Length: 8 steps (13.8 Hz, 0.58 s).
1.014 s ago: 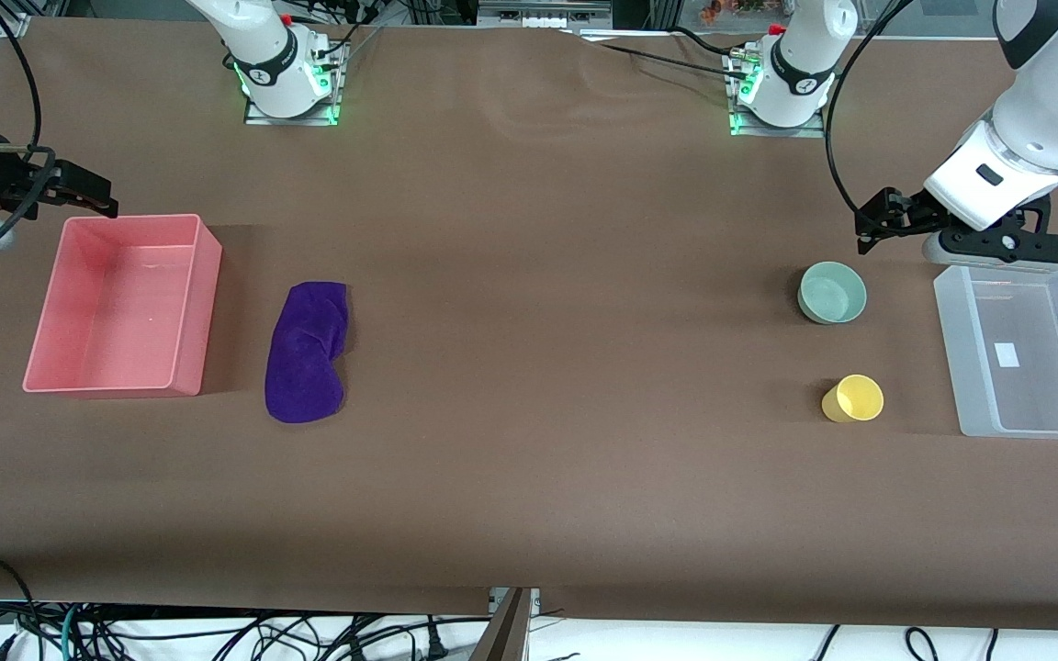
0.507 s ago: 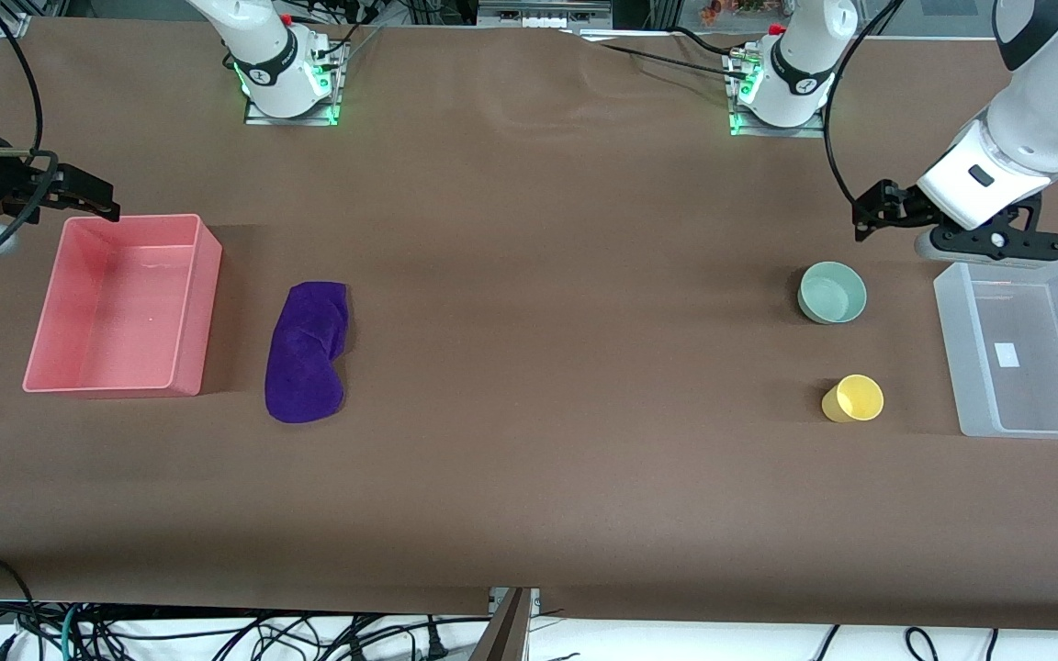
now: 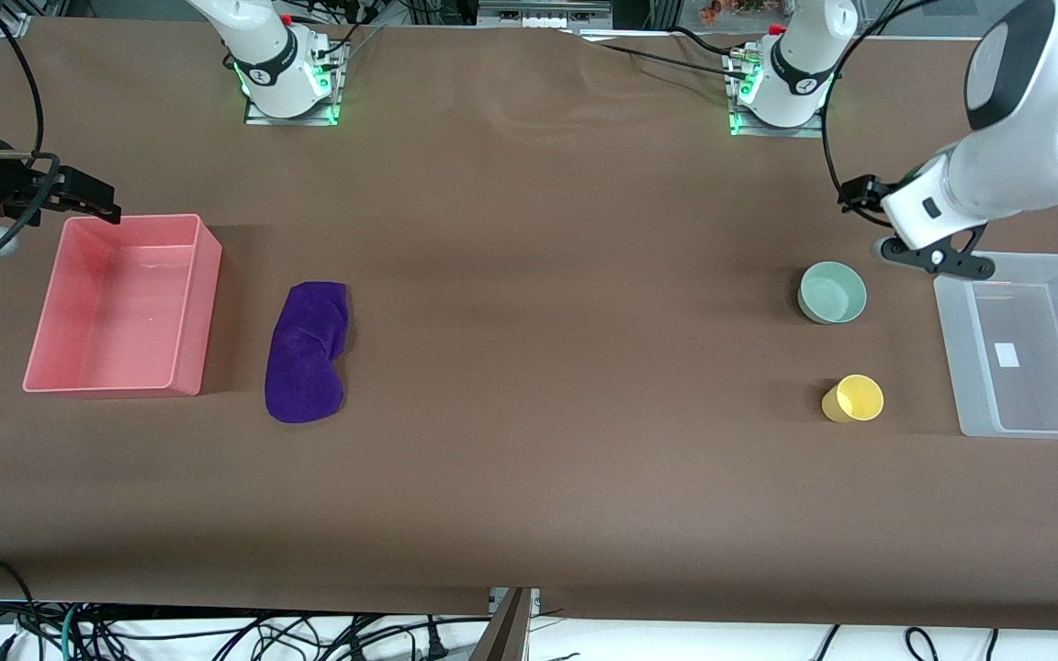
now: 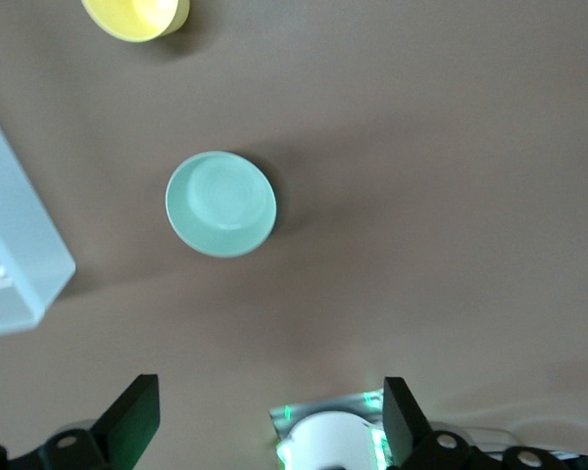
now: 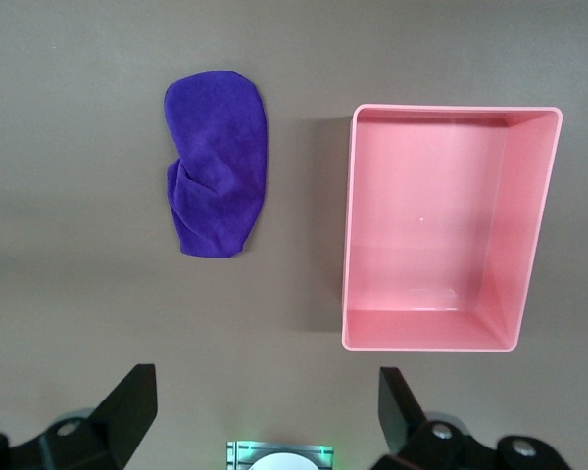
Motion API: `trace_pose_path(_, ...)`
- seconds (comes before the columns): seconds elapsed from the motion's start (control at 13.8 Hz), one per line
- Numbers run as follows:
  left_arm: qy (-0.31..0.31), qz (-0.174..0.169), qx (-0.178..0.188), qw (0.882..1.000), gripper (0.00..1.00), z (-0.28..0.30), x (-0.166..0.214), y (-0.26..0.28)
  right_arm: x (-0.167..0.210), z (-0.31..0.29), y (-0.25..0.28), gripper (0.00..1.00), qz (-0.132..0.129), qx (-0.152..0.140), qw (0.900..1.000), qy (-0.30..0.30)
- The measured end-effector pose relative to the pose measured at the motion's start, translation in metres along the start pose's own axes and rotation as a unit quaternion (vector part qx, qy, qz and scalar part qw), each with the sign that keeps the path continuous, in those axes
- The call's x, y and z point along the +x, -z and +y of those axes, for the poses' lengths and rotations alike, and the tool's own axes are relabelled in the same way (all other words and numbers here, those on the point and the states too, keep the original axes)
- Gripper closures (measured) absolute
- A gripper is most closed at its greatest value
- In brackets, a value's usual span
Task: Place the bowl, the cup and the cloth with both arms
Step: 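Lower the left gripper over the pale green bowl and grasp its rim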
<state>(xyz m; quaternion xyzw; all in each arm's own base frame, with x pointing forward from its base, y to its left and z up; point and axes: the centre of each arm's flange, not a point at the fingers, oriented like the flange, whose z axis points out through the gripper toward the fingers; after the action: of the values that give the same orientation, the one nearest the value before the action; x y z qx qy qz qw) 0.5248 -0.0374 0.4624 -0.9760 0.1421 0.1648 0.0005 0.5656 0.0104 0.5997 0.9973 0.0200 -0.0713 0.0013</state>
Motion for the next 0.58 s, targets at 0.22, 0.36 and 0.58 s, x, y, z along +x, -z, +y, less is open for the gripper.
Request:
trace_pose_path(0.22, -0.072, 0.056, 0.007, 0.996, 0.00, -0.039, 0.014, -0.065, 0.000, 0.000, 0.000, 0.00, 0.001, 0.000, 1.000, 0.000)
trace_pose_path(0.36, -0.103, 0.094, 0.028, 0.990, 0.00, -0.050, 0.019, -0.110, 0.000, 0.000, 0.000, 0.00, 0.001, 0.000, 1.000, 0.000)
trace_pose_path(0.58, -0.145, 0.118, 0.054, 0.981, 0.00, -0.069, 0.027, -0.166, 0.000, 0.000, 0.000, 0.00, 0.001, 0.000, 1.000, 0.000)
